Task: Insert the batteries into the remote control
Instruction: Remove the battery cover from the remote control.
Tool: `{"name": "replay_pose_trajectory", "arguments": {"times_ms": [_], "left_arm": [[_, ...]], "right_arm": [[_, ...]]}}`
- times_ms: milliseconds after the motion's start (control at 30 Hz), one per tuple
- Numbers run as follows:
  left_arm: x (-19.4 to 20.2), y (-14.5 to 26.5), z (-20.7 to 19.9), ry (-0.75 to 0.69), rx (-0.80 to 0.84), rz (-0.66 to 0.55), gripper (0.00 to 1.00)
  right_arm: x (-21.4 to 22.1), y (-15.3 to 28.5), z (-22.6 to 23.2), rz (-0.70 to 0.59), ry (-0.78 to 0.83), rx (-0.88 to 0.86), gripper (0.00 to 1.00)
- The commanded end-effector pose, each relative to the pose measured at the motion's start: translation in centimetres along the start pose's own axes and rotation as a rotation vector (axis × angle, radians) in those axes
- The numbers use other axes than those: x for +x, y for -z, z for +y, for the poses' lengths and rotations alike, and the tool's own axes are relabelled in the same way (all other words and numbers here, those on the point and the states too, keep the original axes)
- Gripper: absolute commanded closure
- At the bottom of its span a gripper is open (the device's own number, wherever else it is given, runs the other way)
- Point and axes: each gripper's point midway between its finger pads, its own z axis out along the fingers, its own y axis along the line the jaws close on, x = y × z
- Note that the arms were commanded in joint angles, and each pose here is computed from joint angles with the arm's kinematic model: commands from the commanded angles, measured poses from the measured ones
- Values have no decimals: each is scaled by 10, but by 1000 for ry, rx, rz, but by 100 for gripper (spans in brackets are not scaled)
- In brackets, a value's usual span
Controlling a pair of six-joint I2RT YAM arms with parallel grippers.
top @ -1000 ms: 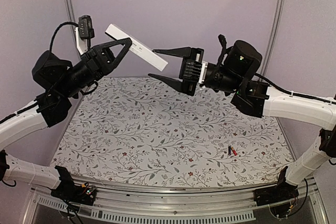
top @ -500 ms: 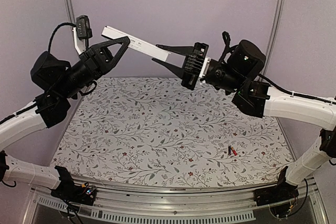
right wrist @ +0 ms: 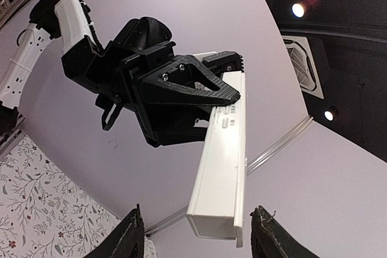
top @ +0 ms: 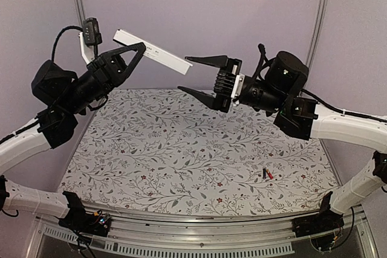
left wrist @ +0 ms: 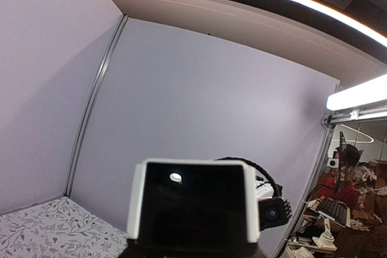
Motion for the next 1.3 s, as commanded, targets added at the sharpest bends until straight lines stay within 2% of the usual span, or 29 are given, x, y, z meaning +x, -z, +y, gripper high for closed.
{"name": "replay_pose_trajectory", "arguments": {"times_ms": [0,233,500,867,967,1267], "left_arm": [[-7,3,-2,-33,-2,-26,100],[-5,3,-2,-34,2,-19,100],[-4,4,-1,-25,0,-20,100],[-2,2,-1,-18,8,-15,100],[-2,2,-1,-18,10,-15,100],[-1,2,-1,-13,13,-12,100]], "right_arm": [[2,11,-6,75,-22,19,41],[4,20,-15,135,-4,48,46],[2,15,-12,123,9,13,66],[0,10,-19,114,22,30,77],[-1,9,-21,112,26,35,83],[-2,6,-17,95,23,15,89]]}}
